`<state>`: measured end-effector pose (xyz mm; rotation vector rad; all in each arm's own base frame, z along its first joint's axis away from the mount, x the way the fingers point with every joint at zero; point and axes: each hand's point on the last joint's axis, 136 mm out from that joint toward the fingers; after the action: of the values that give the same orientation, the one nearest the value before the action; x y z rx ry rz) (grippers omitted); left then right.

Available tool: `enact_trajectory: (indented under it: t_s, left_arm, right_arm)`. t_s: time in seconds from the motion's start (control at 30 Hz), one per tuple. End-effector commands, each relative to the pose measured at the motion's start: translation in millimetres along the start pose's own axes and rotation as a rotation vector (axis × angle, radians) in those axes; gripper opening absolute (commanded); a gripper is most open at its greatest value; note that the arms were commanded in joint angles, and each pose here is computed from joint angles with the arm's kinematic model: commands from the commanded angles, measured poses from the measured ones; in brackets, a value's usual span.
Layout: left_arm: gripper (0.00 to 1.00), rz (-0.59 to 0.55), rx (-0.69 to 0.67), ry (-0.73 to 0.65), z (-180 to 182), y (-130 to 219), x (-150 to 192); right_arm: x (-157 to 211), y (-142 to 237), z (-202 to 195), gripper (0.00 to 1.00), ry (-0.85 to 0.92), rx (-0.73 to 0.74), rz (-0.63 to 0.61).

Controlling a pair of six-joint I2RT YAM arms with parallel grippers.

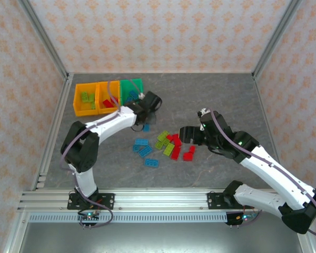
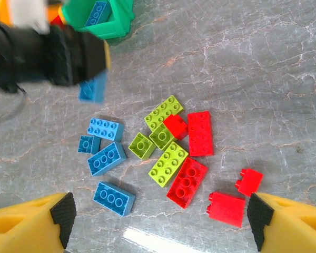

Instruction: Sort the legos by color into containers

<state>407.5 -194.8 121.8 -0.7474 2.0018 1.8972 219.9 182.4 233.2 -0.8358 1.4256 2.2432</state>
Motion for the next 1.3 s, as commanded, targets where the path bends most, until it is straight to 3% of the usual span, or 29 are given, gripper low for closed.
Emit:
enact_trajectory:
  t_s: [0.0, 0.23, 0.37, 0.47, 0.63, 0.77, 0.83, 1.1, 1.27]
  left_arm:
    - [0.21, -0.155, -0.085, 0.012, 28.4, 4.9, -62.8]
    - [0.23, -0.231, -0.134, 0.107, 51.5, -41.2, -145.4]
    - [0.4, -0.197, -0.139, 0.099, 53.8, -62.3, -172.0]
    - [0.49, -0.179, -0.141, 0.076, 50.4, -59.5, -182.8]
    - [0.52, -0.207, -0.027, 0.106, 38.3, -16.5, -187.5]
    - [0.52, -0.24, 0.128, 0.119, 19.5, 41.7, -164.4]
    - [0.52, -0.289, 0.194, 0.087, 10.0, 87.5, -150.7]
    - [0.52, -0.289, 0.399, -0.24, -25.1, 196.8, -43.2]
    - [0.55, -0.237, 0.436, -0.501, -15.3, 224.6, 18.2]
  right_arm:
    - [-9.0, 5.6, 3.6, 0.87, -0.026, -0.017, -0.034]
    - [-7.2, 10.2, 1.4, 0.87, -0.04, -0.017, -0.041]
    - [-5.0, 14.5, -1.0, 0.87, -0.058, -0.02, -0.055]
    - [-1.7, 15.0, -7.4, 0.87, -0.074, 0.001, -0.061]
    - [0.3, 9.9, -32.1, 0.88, -0.127, 0.131, -0.083]
    - [8.4, -4.4, -49.7, 0.9, -0.155, 0.227, -0.059]
    - [15.6, -14.3, -59.6, 0.91, -0.191, 0.276, -0.026]
    - [59.5, -66.1, -77.2, 0.91, -0.249, 0.354, 0.184]
    - [82.1, -99.2, -86.7, 0.78, -0.278, 0.381, 0.295]
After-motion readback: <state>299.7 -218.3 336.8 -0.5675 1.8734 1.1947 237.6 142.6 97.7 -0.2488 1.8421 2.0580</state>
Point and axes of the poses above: each hand's point on the last joint's axis, 136 mm out from that joint toward the fingers, its own y axis back along the fingers, its own z axis along the line the jaws close on, x = y × z, and after that the axes turned 7 degrees about y, right-handed
